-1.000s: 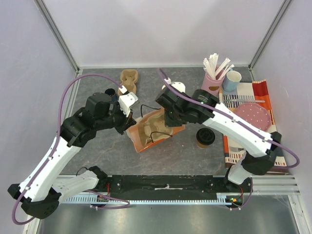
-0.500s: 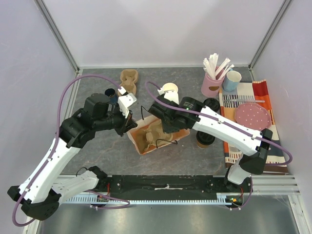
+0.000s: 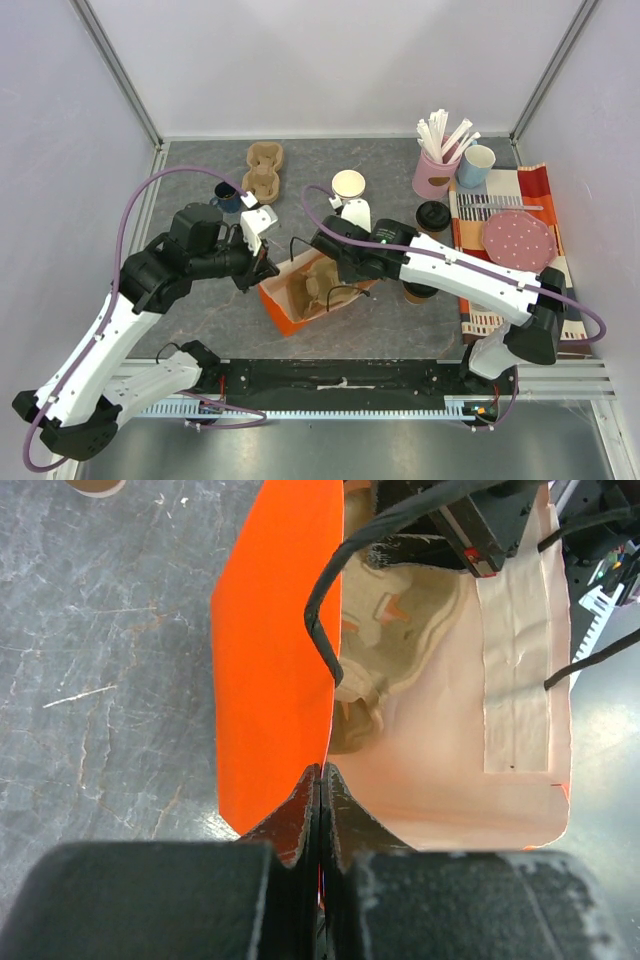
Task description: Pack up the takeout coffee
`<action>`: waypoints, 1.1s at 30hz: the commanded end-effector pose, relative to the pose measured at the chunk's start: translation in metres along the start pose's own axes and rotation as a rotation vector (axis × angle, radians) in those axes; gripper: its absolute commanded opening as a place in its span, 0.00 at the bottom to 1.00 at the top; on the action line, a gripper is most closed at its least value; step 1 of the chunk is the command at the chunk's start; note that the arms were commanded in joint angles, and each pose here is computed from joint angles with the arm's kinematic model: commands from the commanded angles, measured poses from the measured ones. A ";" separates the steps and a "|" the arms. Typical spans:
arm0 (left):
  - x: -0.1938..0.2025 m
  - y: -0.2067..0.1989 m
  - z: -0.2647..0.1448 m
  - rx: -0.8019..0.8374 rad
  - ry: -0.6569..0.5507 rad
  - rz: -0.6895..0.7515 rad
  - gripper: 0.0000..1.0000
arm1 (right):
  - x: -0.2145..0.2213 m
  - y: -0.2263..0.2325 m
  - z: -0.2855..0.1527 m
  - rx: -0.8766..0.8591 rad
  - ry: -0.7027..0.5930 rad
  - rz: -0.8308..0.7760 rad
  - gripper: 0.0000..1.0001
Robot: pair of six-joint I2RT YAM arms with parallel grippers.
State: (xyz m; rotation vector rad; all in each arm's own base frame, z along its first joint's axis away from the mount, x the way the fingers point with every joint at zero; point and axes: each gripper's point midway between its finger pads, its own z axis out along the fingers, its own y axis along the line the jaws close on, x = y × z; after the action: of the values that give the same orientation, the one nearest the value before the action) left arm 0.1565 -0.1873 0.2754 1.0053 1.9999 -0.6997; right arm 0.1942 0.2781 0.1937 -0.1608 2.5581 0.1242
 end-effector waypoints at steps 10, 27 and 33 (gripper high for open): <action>0.004 0.006 0.003 -0.025 -0.027 0.036 0.02 | -0.009 0.026 0.012 -0.028 -0.027 -0.041 0.09; -0.002 -0.001 -0.003 0.009 -0.050 0.085 0.02 | -0.041 0.041 -0.017 -0.026 -0.113 -0.090 0.59; -0.001 0.000 -0.005 0.000 -0.052 0.107 0.02 | -0.051 0.063 -0.055 -0.167 -0.155 -0.101 0.64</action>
State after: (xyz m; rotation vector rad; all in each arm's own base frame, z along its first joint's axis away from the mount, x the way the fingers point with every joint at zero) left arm 0.1533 -0.1809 0.2647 1.0416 1.9794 -0.6654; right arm 0.2072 0.3287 0.2340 -0.2888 2.4427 0.1711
